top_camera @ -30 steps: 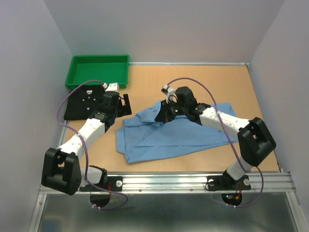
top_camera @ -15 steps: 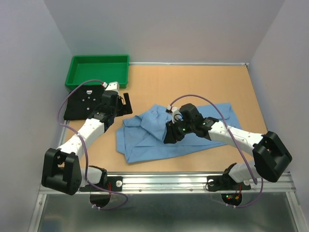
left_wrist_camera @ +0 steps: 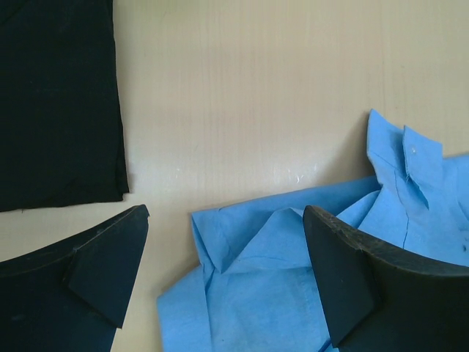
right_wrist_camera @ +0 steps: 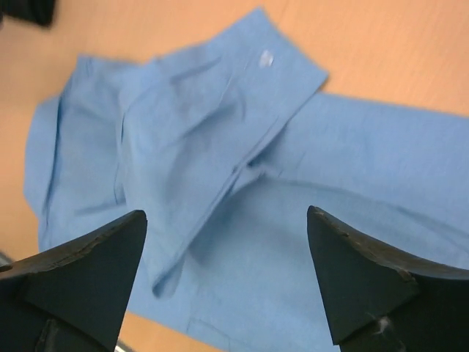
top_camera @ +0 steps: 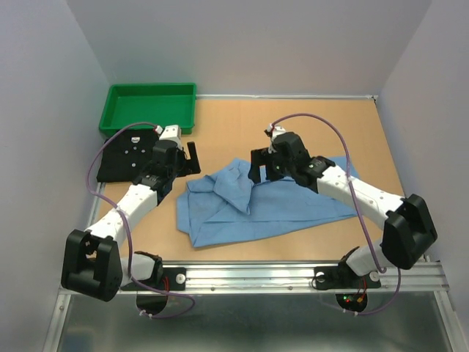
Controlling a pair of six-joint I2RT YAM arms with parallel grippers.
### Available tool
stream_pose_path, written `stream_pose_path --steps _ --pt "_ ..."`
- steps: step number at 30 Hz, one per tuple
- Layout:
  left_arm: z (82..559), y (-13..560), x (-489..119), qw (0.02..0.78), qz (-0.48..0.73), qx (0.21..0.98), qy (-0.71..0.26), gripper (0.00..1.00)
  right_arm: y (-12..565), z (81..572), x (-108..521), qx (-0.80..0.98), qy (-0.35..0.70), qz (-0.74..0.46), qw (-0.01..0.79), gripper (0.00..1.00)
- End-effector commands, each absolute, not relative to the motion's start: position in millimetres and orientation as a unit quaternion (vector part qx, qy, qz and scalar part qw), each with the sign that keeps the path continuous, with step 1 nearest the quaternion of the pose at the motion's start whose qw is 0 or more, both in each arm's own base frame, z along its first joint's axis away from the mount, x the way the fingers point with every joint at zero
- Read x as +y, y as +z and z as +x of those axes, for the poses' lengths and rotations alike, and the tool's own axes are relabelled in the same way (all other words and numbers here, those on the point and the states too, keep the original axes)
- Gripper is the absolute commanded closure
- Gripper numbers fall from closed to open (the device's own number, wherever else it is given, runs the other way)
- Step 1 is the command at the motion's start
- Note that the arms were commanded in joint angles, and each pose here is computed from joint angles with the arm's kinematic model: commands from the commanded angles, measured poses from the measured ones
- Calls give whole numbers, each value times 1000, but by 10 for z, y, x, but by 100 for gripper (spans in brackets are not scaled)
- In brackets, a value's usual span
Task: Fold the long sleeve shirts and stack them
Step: Fold the shirt
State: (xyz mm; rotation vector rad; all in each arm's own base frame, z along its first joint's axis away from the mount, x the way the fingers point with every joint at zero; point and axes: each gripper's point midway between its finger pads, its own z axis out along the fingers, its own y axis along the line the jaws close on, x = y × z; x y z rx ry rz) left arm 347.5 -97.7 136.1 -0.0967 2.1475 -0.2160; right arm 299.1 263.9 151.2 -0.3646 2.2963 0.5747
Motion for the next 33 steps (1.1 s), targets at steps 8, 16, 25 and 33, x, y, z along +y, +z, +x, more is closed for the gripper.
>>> stream_pose_path --steps 8,16,25,33 --pt "3445 1426 -810 478 -108 869 -71 2 1304 4131 2936 906 158 -27 392 21" --pt "3406 1432 -907 471 -118 868 -104 2 788 4389 3034 920 120 -25 372 38" --pt "3443 1379 -936 464 -101 874 -101 2 394 4223 3069 936 123 -60 324 39" --pt "3447 1359 -961 462 -93 876 -105 2 224 4130 3017 942 113 -79 306 64"
